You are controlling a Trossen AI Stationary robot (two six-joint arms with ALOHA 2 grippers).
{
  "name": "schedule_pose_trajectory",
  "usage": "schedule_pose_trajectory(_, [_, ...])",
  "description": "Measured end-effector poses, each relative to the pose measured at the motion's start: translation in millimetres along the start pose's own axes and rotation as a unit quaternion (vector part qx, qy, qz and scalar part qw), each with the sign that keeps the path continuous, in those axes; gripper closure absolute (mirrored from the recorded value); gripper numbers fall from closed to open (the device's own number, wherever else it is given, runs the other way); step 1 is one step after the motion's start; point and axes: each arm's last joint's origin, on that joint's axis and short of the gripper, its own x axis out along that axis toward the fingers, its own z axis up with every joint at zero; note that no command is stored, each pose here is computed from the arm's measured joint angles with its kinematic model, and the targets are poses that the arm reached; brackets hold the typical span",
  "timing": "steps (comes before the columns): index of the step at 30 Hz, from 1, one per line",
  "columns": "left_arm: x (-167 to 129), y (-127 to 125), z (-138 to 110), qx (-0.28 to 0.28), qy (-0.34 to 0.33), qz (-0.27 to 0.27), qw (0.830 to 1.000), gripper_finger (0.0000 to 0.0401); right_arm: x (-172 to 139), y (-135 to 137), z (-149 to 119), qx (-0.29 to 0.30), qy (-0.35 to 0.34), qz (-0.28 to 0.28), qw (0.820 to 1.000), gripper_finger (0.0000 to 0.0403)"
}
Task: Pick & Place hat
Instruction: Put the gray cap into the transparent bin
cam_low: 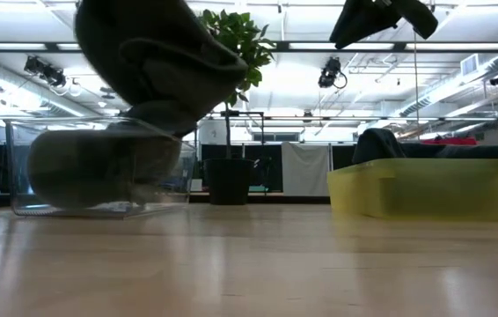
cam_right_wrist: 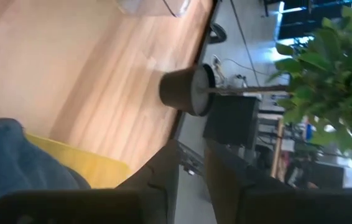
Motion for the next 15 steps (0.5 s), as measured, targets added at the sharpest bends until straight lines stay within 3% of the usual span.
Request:
schedule_pose_trajectory(6, [6.3,11.2,11.0,-0.003,-0.023,0.041,0.999,0.0390,-0.1,0.8,0.6,0.005,-0.009,0.013,1.000,0.0324])
schedule_pose_trajectory(15, [0.5,26.4,26.4,-0.068,0.009,-0.008,0.998,0.0390,0.0,0.7,0.5,0.013,-0.009,0.012,1.000,0.0324])
